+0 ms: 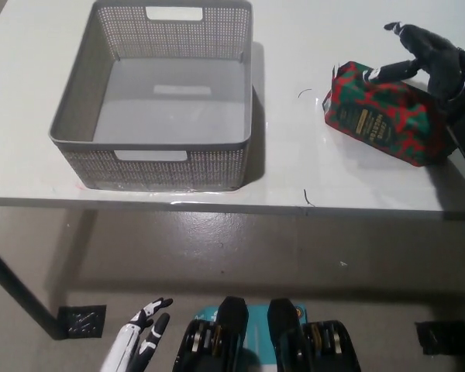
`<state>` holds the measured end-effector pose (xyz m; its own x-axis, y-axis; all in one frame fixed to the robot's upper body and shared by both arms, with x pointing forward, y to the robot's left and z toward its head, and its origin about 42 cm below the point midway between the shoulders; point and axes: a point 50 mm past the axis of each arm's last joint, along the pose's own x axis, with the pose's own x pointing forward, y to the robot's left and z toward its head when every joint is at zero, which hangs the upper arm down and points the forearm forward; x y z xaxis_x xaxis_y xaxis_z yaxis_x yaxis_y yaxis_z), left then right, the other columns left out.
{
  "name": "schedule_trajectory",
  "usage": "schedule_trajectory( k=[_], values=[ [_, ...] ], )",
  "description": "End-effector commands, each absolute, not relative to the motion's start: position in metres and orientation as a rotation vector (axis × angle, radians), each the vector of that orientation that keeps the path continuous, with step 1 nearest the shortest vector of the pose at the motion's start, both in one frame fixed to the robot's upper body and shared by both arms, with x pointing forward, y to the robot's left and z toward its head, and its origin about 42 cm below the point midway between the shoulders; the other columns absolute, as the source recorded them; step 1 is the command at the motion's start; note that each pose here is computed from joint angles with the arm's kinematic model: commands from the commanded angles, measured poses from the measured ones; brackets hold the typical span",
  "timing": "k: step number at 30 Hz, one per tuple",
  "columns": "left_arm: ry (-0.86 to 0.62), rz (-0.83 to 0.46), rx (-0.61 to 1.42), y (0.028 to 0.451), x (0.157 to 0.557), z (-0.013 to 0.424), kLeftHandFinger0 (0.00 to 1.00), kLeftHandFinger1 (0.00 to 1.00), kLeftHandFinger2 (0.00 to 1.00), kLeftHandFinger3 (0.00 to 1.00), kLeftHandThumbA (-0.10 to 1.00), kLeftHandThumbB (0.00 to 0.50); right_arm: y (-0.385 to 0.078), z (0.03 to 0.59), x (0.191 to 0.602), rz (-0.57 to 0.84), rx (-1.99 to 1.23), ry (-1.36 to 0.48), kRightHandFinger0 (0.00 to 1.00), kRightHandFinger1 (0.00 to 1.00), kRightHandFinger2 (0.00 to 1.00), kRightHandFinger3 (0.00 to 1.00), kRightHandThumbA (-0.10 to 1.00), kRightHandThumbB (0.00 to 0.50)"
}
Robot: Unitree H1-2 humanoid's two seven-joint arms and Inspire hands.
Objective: Use the right hand to pick up a bag of coffee beans on the right hand side and place it into a container on the left hand side
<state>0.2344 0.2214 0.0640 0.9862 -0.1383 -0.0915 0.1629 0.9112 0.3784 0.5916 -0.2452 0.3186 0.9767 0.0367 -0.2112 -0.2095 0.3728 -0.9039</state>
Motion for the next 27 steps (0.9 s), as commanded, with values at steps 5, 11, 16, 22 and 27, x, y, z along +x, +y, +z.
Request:
schedule_trajectory(
  k=[5, 11, 16, 22, 27],
  values=[
    [0.002, -0.152, 0.398, 0.224, 0.239, 0.079, 1.0, 1.0, 1.0, 1.0, 1.0, 0.333, -0.251, 0.36, 0.598, 0.19, -1.156, 0.113, 1.0, 1.0, 1.0, 1.0, 0.92, 0.5],
    [-0.002, -0.154, 0.402, 0.225, 0.242, 0.079, 1.0, 1.0, 1.0, 1.0, 1.0, 0.322, -0.254, 0.375, 0.598, 0.232, -1.093, 0.103, 1.0, 1.0, 1.0, 1.0, 0.94, 0.5],
    [0.003, -0.155, 0.405, 0.225, 0.242, 0.079, 1.0, 1.0, 1.0, 1.0, 1.0, 0.316, -0.256, 0.386, 0.596, 0.269, -1.041, 0.086, 1.0, 1.0, 1.0, 1.0, 0.95, 0.5],
    [0.004, -0.162, 0.413, 0.227, 0.246, 0.081, 1.0, 1.0, 1.0, 1.0, 1.0, 0.325, -0.259, 0.404, 0.595, 0.286, -1.018, 0.06, 1.0, 1.0, 1.0, 1.0, 0.98, 0.5],
    [0.004, -0.16, 0.408, 0.227, 0.246, 0.081, 1.0, 1.0, 1.0, 1.0, 1.0, 0.332, -0.258, 0.401, 0.593, 0.306, -1.027, 0.065, 1.0, 1.0, 1.0, 1.0, 0.96, 0.5]
  ],
)
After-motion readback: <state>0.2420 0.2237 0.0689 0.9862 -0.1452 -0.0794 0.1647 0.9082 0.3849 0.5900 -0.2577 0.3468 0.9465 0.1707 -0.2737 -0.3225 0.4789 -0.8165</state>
